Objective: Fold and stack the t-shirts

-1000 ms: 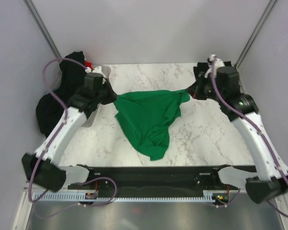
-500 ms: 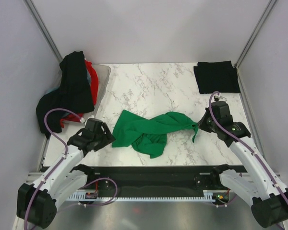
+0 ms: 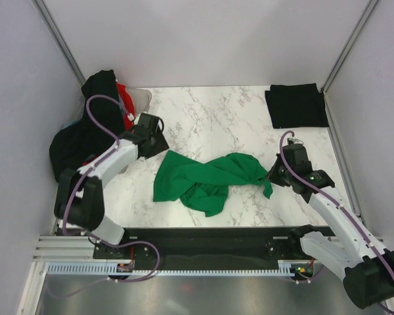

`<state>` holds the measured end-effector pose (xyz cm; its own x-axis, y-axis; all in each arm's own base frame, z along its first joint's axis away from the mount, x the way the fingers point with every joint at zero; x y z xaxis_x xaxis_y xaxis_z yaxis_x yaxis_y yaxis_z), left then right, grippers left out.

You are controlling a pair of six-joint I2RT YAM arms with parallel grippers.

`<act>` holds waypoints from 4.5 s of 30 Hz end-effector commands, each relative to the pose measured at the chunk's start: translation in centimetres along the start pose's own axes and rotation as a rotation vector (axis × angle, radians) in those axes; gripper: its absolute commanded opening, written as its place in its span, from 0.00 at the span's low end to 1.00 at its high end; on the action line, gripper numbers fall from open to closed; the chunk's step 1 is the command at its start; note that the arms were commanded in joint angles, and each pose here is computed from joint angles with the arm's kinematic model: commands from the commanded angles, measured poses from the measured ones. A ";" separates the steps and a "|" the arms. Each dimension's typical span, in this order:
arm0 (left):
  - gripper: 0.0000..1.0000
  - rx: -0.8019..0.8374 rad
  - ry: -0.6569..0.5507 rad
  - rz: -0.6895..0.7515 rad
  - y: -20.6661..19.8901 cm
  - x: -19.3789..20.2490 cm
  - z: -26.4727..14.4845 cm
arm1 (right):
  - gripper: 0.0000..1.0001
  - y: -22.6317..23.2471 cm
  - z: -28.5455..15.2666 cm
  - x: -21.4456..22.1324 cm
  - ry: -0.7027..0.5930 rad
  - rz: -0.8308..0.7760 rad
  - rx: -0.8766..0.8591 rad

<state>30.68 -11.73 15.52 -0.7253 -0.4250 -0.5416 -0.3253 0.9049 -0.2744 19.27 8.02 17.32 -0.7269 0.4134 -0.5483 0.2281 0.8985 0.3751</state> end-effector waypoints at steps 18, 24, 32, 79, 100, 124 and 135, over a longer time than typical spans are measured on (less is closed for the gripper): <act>0.57 -0.009 0.111 0.087 -1.9 1.2 9.8 | 0.00 1.3 0.9 -1.0 -0.025 -0.012 -0.061; 0.45 0.027 0.110 0.092 -2.3 1.5 10.4 | 0.00 1.1 1.2 -0.9 -0.022 -0.013 -0.055; 0.18 0.106 0.093 0.086 -3.5 0.7 9.6 | 0.00 1.3 1.3 -1.3 -0.029 -0.020 -0.053; 0.02 1.025 -1.108 0.058 7.8 -2.2 -50.0 | 0.00 4.6 -51.1 -7.0 -1.382 -0.460 -0.965; 0.02 0.163 -0.551 0.159 -2.3 -13.2 -16.7 | 0.07 14.5 -7.4 -23.9 -0.591 -0.383 -0.174; 0.80 0.107 0.052 0.034 3.5 -1.3 -3.0 | 0.98 8.1 5.8 -11.6 -0.130 -0.229 -0.088; 0.76 0.148 0.173 0.057 1.7 2.4 1.4 | 0.98 6.8 15.6 -10.4 0.084 -0.228 0.018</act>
<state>26.84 -9.46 11.58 -0.8651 -0.3339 -0.3743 -0.2298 0.9272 -0.2958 35.95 12.15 13.82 -0.8290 0.1564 -0.5370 0.0494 0.9768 0.2082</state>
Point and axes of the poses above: each gripper's point midway between its finger pads, its own z axis out along the fingers, its own y axis along the line the jaws close on, x = y × z, the point moved 7 cm from there along -z, back along the fingers
